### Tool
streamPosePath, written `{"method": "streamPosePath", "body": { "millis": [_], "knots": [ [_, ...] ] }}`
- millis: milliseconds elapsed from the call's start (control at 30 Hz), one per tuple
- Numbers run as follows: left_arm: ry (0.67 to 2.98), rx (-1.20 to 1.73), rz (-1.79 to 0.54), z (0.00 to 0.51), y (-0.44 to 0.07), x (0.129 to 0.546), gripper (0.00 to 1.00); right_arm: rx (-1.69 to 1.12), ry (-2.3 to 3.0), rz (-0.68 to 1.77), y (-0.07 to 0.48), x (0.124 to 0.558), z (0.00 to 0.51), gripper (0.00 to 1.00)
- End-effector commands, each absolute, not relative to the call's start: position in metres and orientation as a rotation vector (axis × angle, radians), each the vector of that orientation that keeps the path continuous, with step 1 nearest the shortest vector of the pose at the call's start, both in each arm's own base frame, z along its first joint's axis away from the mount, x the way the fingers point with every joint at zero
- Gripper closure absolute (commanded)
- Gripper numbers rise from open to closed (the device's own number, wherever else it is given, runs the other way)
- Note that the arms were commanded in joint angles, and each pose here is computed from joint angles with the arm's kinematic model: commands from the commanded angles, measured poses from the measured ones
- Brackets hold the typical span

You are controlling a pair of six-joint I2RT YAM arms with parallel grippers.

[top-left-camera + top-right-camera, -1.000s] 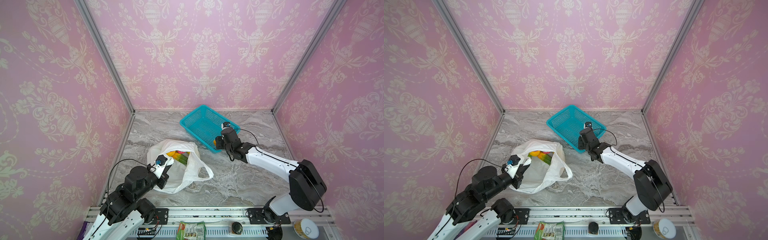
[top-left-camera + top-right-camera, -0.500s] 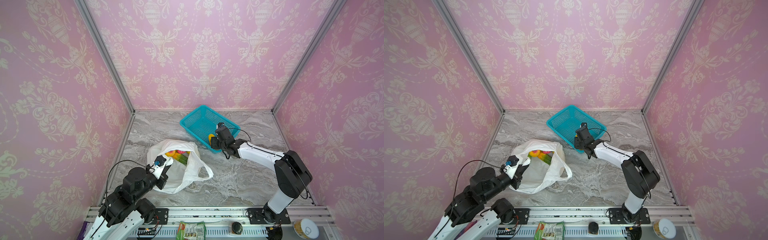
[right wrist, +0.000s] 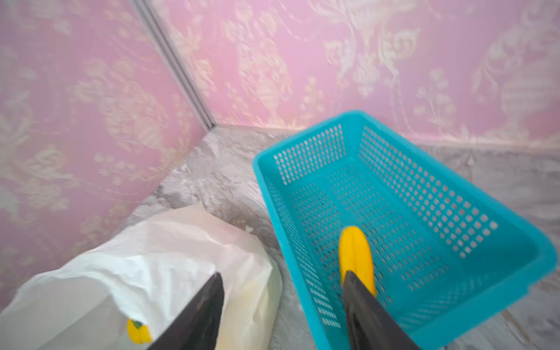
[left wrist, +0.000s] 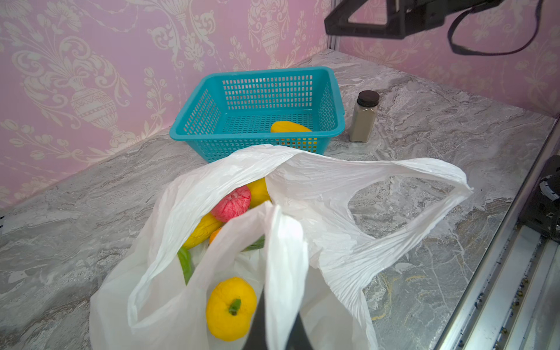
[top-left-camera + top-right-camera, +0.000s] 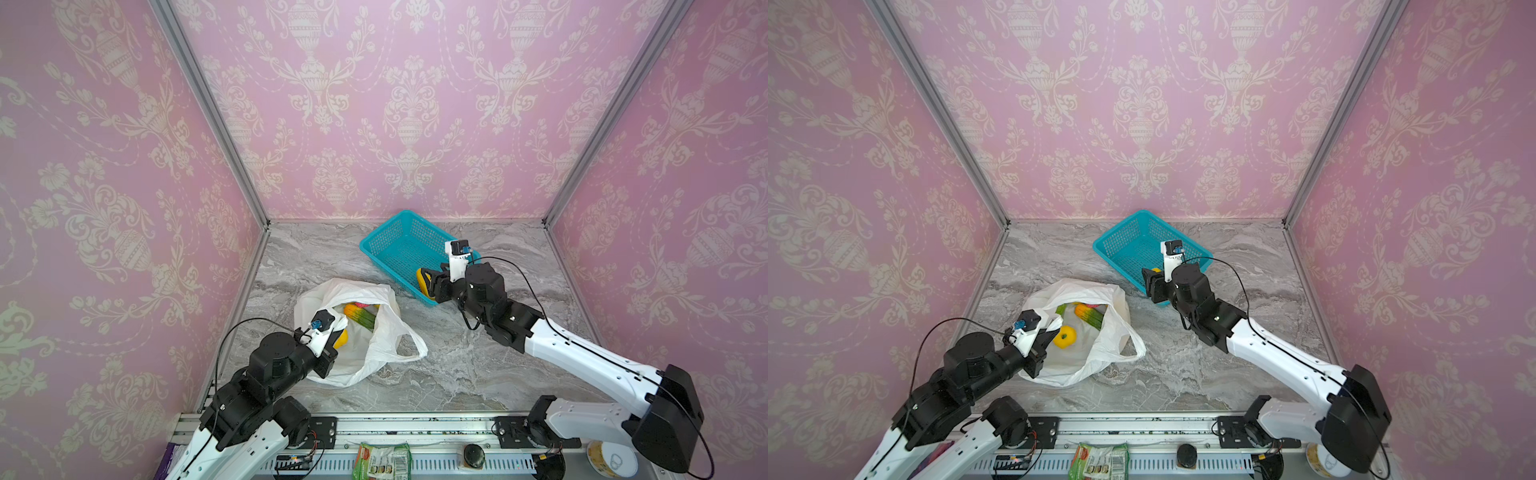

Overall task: Untie the knot of the plastic bag and take out the fruit
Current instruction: 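Move the right gripper back into the bag mouth above the fruit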

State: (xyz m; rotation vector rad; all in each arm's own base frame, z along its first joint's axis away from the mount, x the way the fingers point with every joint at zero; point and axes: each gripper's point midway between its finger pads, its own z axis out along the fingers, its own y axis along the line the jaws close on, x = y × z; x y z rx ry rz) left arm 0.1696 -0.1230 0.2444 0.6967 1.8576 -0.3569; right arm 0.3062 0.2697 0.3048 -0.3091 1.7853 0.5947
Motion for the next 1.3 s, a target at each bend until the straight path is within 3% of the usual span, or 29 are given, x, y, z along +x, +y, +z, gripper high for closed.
{"method": "streamPosePath", "body": {
  "millis": [0,167,333,467,633,1067,1167,1267],
  "knots": [
    [1.859,0.722,-0.360,0.240,-0.125,0.169,1.00,-0.555,1.635,0.616,0.310,0.262,0.322,0.37],
    [1.867,0.713,-0.348,0.239,-0.124,0.171,1.00,-0.905,1.503,0.764,0.389,0.189,0.309,0.37],
    [1.853,0.703,-0.348,0.242,-0.122,0.170,1.00,-1.086,1.455,0.876,0.444,0.147,0.272,0.38],
    [1.852,0.707,-0.353,0.242,-0.123,0.169,1.00,-1.046,1.517,0.939,0.463,0.151,0.242,0.39],
    [1.844,0.708,-0.357,0.243,-0.122,0.167,1.00,-1.020,1.632,0.839,0.483,0.173,0.203,0.43],
    [1.836,0.707,-0.360,0.245,-0.122,0.166,1.00,-0.740,1.817,0.731,0.476,0.227,0.130,0.38],
    [1.840,0.711,-0.361,0.244,-0.123,0.166,1.00,-0.801,1.811,0.693,0.482,0.216,0.112,0.28],
    [1.840,0.709,-0.360,0.244,-0.122,0.166,1.00,-0.808,1.807,0.705,0.479,0.202,0.096,0.05]
  ]
}}
